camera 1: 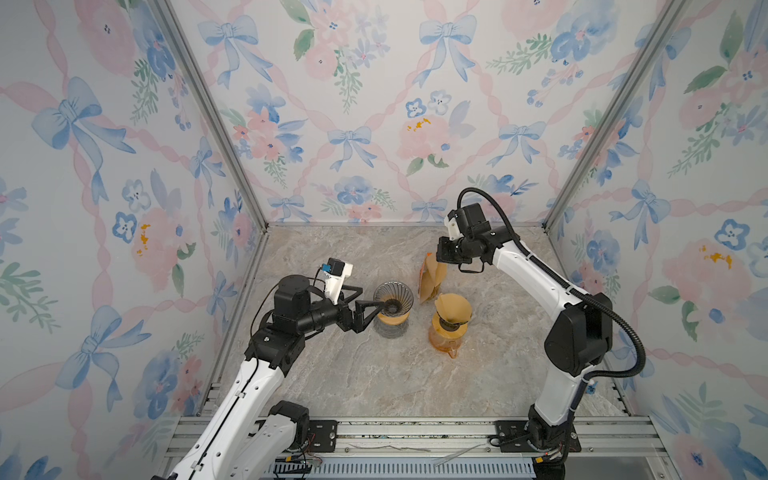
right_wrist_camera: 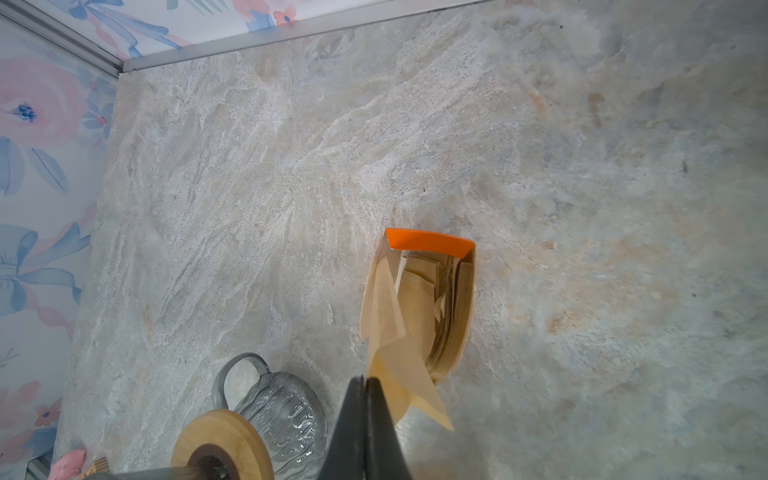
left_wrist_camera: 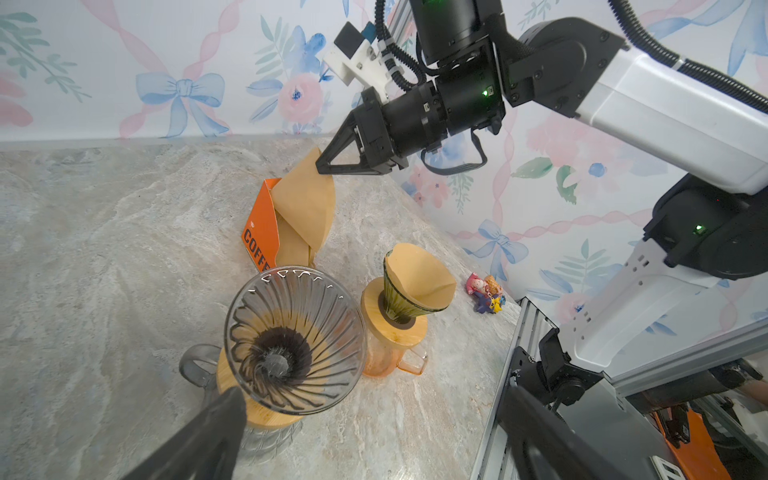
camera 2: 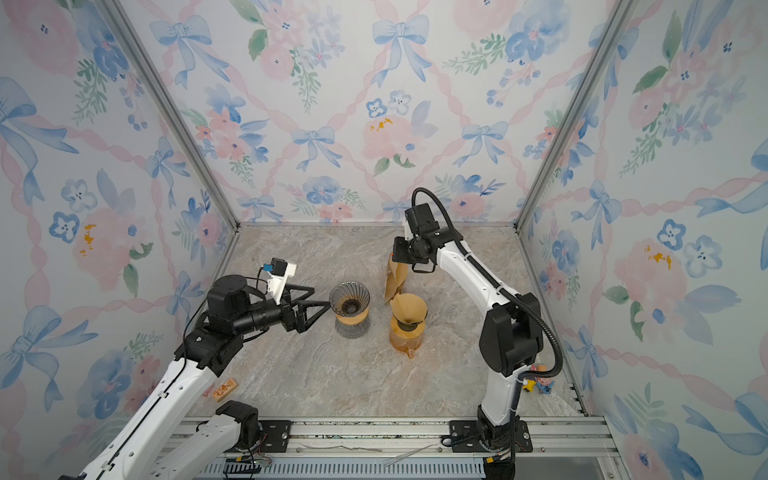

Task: Place the coffee filter in the dripper
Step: 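Pull the paper filter out and carry it over the glass dripper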

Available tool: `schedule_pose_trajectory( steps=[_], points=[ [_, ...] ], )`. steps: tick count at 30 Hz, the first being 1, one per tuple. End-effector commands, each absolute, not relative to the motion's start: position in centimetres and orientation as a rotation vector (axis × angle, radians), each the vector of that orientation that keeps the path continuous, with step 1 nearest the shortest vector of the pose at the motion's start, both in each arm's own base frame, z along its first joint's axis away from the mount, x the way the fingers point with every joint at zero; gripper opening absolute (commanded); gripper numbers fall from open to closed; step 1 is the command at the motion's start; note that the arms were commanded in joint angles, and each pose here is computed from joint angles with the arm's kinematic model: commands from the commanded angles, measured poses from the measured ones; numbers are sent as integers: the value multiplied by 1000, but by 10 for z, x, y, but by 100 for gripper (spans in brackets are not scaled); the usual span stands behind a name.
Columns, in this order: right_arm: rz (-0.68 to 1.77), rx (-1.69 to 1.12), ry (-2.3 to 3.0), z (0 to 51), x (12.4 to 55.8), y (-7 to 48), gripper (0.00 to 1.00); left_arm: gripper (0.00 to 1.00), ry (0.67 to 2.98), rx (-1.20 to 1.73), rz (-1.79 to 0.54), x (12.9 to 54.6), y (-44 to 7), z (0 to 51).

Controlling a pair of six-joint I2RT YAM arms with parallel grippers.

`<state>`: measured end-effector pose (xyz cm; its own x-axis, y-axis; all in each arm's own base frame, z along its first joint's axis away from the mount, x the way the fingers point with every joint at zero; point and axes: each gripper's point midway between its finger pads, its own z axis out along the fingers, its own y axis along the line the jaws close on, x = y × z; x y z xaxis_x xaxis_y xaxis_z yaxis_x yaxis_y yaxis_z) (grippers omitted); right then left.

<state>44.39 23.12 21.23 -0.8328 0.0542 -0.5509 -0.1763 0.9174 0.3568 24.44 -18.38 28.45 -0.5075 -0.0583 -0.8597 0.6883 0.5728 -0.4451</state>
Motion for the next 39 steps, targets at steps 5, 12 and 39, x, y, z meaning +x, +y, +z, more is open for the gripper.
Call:
schedule_pose_trajectory(
  steps=[5, 12, 39],
  points=[
    [591, -176, 2306, 283, 447, 237, 0, 98, 1876, 497, -1047, 250, -181, 282],
    [568, -367, 2253, 320, 410, 259, 0, 98, 1871, 471, -1009, 253, -177, 284],
    [395, -864, 2458, 299, 279, 318, 0, 98, 1894, 358, -897, 263, -157, 273]
  ],
)
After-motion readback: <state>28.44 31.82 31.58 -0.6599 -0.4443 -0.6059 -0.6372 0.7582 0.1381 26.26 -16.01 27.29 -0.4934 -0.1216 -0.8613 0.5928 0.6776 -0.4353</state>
